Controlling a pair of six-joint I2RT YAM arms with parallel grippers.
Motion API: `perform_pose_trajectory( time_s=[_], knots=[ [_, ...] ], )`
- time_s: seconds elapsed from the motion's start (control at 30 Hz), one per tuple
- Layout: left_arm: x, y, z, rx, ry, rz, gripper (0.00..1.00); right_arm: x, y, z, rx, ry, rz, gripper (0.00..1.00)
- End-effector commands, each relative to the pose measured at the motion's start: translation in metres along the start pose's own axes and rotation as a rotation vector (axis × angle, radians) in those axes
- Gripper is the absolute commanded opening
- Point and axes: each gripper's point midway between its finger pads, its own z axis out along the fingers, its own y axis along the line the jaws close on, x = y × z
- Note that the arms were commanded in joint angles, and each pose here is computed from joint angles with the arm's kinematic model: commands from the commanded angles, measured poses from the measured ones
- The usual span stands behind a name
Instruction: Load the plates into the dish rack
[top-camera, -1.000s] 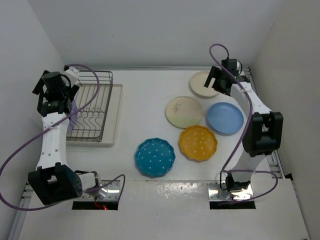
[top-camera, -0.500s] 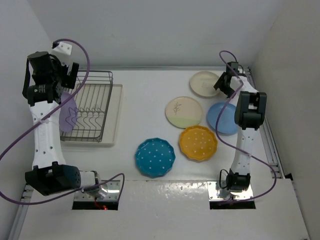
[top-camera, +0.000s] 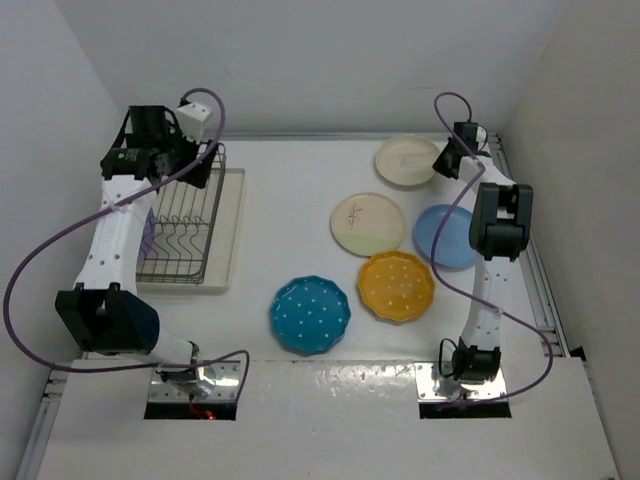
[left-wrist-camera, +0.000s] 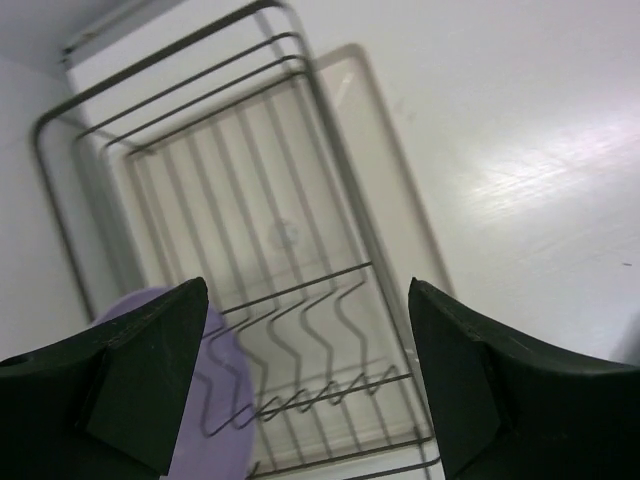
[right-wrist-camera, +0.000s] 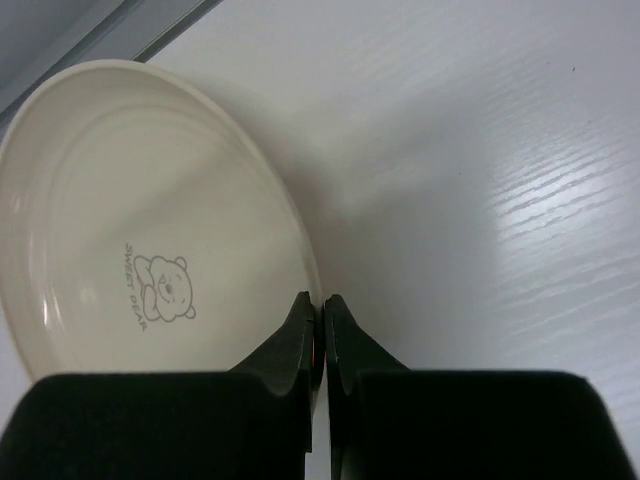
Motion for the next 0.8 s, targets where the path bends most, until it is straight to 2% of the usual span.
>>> perform_pose_trajectory(
  time_s=[0.0, 0.03, 0.1, 0.13, 0.17, 0.2, 0.23, 0.27, 0.37, 0.47, 0.57, 0.77],
  knots=[
    [-0.02, -0.043, 0.002, 0.158, -0.051, -0.026, 0.86, -0.072, 0.059, -0.061, -0.157, -0.225, -0.131, 0.0],
    [-0.02, -0.052, 0.007, 0.195, -0.048, -0.034, 0.86, -0.087, 0.069, -0.082, -0.18, -0.271, -0.162, 0.0],
    [-0.021, -0.074, 0.015, 0.277, -0.039, -0.059, 0.86, -0.086, 0.09, -0.103, -0.233, -0.304, -0.219, 0.0],
    [-0.022, -0.084, 0.023, 0.333, -0.034, -0.078, 0.86, -0.097, 0.107, -0.139, -0.297, -0.356, -0.233, 0.0],
    [-0.021, -0.095, 0.027, 0.374, -0.026, -0.085, 0.86, -0.085, 0.14, -0.158, -0.374, -0.377, -0.274, 0.0],
    [-0.023, -0.103, 0.031, 0.405, -0.021, -0.102, 0.86, -0.07, 0.149, -0.177, -0.442, -0.361, -0.303, 0.0],
    [-0.026, -0.116, 0.033, 0.459, -0.026, -0.097, 0.86, -0.049, 0.178, -0.203, -0.531, -0.374, -0.335, 0.0],
    [-0.02, -0.122, 0.043, 0.488, 0.005, -0.121, 0.86, -0.036, 0.187, -0.211, -0.57, -0.365, -0.355, 0.0],
    [-0.037, -0.14, 0.043, 0.577, -0.025, -0.13, 0.86, 0.028, 0.22, -0.255, -0.719, -0.297, -0.417, 0.0],
    [-0.048, -0.148, 0.041, 0.64, -0.056, -0.131, 0.87, 0.092, 0.234, -0.27, -0.783, -0.198, -0.463, 0.0],
    [-0.051, -0.153, 0.036, 0.68, -0.068, -0.133, 0.87, 0.121, 0.249, -0.289, -0.831, -0.176, -0.479, 0.0],
    [-0.026, -0.155, 0.033, 0.724, -0.045, -0.137, 0.84, 0.125, 0.252, -0.302, -0.836, -0.188, -0.466, 0.0]
  ],
)
